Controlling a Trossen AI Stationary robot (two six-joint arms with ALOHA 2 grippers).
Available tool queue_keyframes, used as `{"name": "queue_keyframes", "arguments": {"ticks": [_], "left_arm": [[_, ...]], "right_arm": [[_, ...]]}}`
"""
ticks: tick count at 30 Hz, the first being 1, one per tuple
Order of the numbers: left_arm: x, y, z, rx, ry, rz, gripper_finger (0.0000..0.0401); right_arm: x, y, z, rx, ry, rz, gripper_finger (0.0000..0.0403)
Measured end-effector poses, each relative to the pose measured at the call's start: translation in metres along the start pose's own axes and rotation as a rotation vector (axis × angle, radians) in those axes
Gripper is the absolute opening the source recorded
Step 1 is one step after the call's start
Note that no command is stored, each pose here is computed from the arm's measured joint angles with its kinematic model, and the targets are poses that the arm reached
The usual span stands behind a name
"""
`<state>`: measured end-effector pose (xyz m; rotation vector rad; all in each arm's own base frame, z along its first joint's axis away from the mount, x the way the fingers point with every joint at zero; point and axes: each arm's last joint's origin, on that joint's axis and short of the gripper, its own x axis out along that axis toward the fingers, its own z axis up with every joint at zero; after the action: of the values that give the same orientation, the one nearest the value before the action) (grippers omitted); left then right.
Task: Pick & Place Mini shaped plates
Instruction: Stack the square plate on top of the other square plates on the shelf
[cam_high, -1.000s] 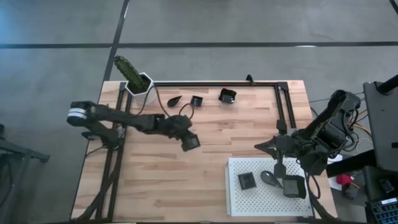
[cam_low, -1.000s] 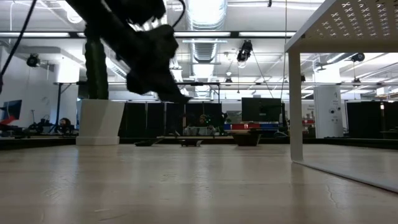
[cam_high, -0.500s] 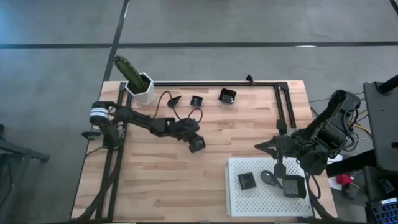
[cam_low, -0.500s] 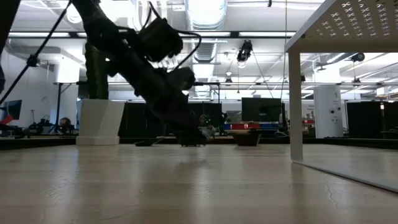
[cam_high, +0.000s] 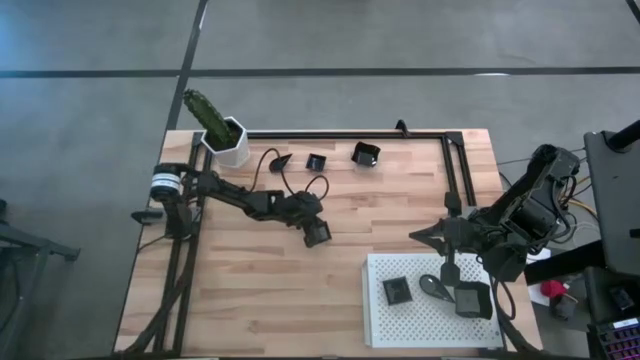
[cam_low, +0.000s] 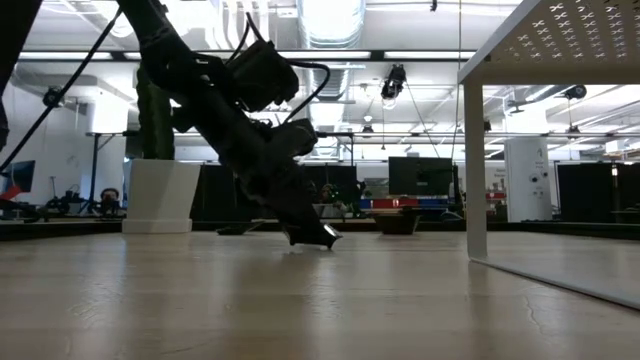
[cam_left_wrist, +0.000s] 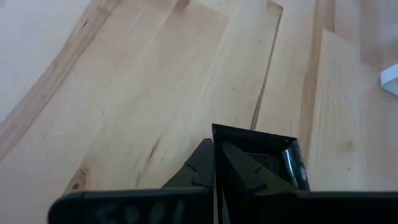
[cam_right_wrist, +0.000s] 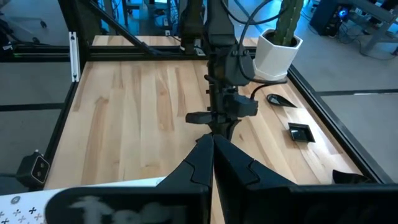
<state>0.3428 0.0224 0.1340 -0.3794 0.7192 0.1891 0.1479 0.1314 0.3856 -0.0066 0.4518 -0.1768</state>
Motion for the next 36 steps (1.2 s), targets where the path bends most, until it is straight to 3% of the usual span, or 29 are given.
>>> {"name": "queue_keyframes", "arguments": {"ticks": [12, 19, 24, 31, 36], "left_arm": [[-0.003, 0.000, 0.000, 0.023, 0.012, 0.009, 0.0075], [-0.032, -0.011, 0.016, 0.067, -0.047, -0.012, 0.0073], [-0.068, -0.031, 0.025, 0.146, -0.120, 0.003, 0.0067], [-0.121, -0.068, 0.023, 0.264, -0.258, 0.110, 0.0064], [-0.154, -0.093, 0.011, 0.339, -0.349, 0.160, 0.0064]], "right_arm": [[0.002, -0.001, 0.001, 0.005, 0.001, -0.009, 0.0008], [0.022, -0.019, 0.007, 0.067, 0.067, -0.048, 0.0008], [0.051, -0.043, 0.011, 0.150, 0.152, -0.118, 0.0008], [0.103, -0.067, 0.007, 0.210, 0.315, -0.166, 0.0008], [0.147, -0.071, 0.002, 0.219, 0.413, -0.091, 0.0008]]}}
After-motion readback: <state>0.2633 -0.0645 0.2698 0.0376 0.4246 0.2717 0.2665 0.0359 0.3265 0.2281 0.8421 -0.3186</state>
